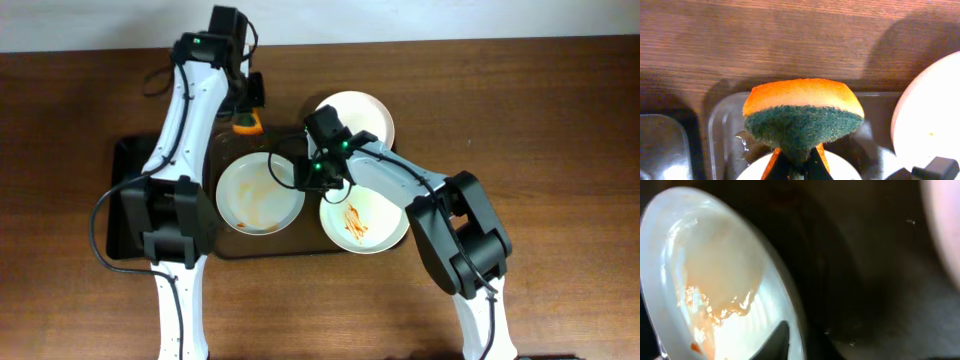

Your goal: Clean dirty plates on tray and stack at the side

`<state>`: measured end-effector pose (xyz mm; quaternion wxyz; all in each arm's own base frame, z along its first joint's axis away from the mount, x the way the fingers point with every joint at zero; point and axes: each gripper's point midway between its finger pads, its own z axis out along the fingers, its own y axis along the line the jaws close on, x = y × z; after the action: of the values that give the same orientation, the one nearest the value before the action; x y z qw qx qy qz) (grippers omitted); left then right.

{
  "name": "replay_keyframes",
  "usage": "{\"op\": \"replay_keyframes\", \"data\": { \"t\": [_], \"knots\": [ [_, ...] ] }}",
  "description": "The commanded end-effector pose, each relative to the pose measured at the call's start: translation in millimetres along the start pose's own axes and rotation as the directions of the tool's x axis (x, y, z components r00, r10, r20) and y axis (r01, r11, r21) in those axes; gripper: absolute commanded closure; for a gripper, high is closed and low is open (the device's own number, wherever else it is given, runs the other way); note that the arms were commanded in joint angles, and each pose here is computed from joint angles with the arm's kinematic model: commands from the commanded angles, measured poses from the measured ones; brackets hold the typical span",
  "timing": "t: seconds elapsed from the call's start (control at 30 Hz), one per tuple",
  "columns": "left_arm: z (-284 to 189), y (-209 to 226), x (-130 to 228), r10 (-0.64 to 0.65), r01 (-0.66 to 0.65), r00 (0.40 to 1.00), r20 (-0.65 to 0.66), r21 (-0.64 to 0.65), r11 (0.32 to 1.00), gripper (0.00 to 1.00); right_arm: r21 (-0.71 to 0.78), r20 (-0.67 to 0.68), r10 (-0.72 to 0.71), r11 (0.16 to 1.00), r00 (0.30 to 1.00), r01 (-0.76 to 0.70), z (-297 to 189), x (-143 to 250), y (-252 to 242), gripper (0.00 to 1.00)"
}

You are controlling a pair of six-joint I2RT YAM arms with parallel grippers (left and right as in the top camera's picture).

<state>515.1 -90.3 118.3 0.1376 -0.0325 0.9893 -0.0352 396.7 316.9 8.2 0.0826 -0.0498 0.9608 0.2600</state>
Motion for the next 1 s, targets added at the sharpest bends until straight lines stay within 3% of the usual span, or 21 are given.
{"op": "replay_keyframes", "data": {
  "t": [0.0, 0.03, 0.1, 0.17, 0.2, 0.23, 0.37, 0.53, 0.7, 0.8, 0.9, 0.97],
  "knots": [
    [-6, 22, 2, 0.012, -0.013, 1.000, -0.011, -0.067, 0.998, 1.00, 0.035, -0.034, -0.007, 0.999, 0.999, 0.008, 10, 12, -10, 0.69],
    [-6, 25, 3, 0.007, -0.009, 1.000, -0.017, -0.072, 0.997, 1.00, 0.041, -0.046, -0.006, 0.999, 0.999, 0.008, 10, 16, -10, 0.64],
    [-7, 32, 4, -0.004, 0.002, 1.000, -0.024, -0.080, 0.997, 1.00, 0.052, -0.080, -0.006, 0.999, 0.997, 0.011, 12, 27, -8, 0.63],
    [-7, 34, 5, -0.008, 0.006, 0.999, -0.031, -0.082, 0.997, 1.00, 0.076, -0.122, 0.018, 0.997, 0.992, -0.009, 13, 41, -8, 0.75],
    [-7, 35, 7, -0.010, 0.006, 0.999, -0.039, -0.084, 0.996, 1.00, 0.081, -0.126, 0.020, 0.997, 0.992, -0.010, 14, 43, -7, 0.93],
    [-6, 35, 9, -0.009, 0.006, 0.999, -0.045, -0.085, 0.996, 1.00, 0.079, -0.116, 0.015, 0.997, 0.993, -0.006, 14, 40, -6, 0.96],
    [-3, 37, 13, -0.011, 0.005, 0.998, -0.064, -0.090, 0.996, 1.00, 0.078, -0.035, -0.036, 0.996, 0.999, 0.038, -25, 7, 5, 0.96],
    [-3, 47, 11, -0.032, 0.026, 0.998, -0.060, -0.095, 0.995, 1.00, 0.348, 0.131, -0.178, 0.929, 0.975, 0.123, -100, -21, 3, 0.96],
    [7, 65, 18, -0.072, 0.062, 0.993, -0.090, -0.111, 0.992, 1.00, 0.598, 0.262, -0.359, 0.789, 0.896, 0.141, -160, -28, 18, 0.96],
    [15, 76, 22, -0.094, 0.082, 0.990, -0.104, -0.118, 0.990, 1.00, 0.806, 0.272, -0.522, 0.582, 0.808, 0.105, -190, -24, 28, 0.96],
    [18, 77, 23, -0.096, 0.083, 0.990, -0.107, -0.116, 0.990, 1.00, 0.912, 0.289, -0.654, 0.410, 0.699, 0.006, -221, -18, 53, 0.96],
    [18, 77, 21, -0.096, 0.084, 0.990, -0.101, -0.115, 0.990, 1.00, 0.937, 0.297, -0.708, 0.344, 0.640, -0.055, -236, -14, 67, 0.96]
  ]
}}
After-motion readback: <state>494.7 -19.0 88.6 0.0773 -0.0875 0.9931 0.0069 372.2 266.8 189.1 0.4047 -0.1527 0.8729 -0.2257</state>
